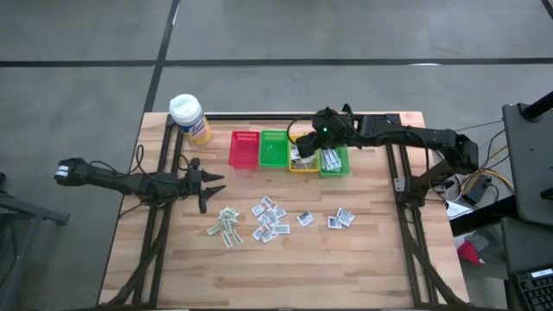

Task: Pick & Place First Aid Supplies
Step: Put the blue alcohol pad into the yellow bin

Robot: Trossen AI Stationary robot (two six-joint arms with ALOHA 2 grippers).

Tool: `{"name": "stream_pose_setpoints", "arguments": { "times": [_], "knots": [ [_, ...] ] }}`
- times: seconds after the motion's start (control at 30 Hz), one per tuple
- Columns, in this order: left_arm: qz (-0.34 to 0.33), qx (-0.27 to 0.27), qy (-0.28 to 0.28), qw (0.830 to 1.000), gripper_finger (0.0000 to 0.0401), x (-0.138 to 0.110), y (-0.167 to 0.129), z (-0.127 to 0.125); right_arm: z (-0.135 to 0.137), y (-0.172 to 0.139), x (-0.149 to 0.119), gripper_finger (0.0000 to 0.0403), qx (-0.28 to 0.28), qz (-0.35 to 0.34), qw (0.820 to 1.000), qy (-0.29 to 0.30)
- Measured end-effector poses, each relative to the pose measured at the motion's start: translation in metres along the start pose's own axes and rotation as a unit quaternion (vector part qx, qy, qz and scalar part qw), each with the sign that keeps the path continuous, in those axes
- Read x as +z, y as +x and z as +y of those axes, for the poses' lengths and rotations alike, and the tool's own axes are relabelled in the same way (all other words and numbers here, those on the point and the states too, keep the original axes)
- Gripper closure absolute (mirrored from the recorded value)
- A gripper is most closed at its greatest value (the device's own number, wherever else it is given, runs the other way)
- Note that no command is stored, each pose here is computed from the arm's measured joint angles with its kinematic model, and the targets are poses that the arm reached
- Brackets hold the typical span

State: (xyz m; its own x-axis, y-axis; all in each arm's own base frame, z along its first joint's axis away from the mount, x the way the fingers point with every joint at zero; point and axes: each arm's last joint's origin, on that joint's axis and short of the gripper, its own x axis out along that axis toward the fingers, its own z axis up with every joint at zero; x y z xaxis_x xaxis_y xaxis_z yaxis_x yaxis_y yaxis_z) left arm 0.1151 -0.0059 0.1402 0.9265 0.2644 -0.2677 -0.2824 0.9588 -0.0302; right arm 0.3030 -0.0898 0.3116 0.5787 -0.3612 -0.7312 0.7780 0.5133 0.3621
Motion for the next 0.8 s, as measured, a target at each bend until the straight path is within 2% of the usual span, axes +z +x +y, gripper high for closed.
{"name": "stream_pose_setpoints", "arguments": {
  "times": [0.27, 0.57, 0.8],
  "knots": [
    [0.000, 0.000, 0.000, 1.000, 0.0243, 0.000, 0.000, 0.000, -0.009, 0.002, 0.008, 0.0394, -0.043, -0.036, 0.998, -0.008],
    [0.000, 0.000, 0.000, 1.000, 0.0243, 0.000, 0.000, 0.000, -0.010, 0.003, 0.008, 0.0394, -0.044, -0.039, 0.998, -0.008],
    [0.000, 0.000, 0.000, 1.000, 0.0243, 0.000, 0.000, 0.000, -0.013, 0.023, -0.001, 0.0394, -0.047, -0.033, 0.998, -0.003]
  ]
}}
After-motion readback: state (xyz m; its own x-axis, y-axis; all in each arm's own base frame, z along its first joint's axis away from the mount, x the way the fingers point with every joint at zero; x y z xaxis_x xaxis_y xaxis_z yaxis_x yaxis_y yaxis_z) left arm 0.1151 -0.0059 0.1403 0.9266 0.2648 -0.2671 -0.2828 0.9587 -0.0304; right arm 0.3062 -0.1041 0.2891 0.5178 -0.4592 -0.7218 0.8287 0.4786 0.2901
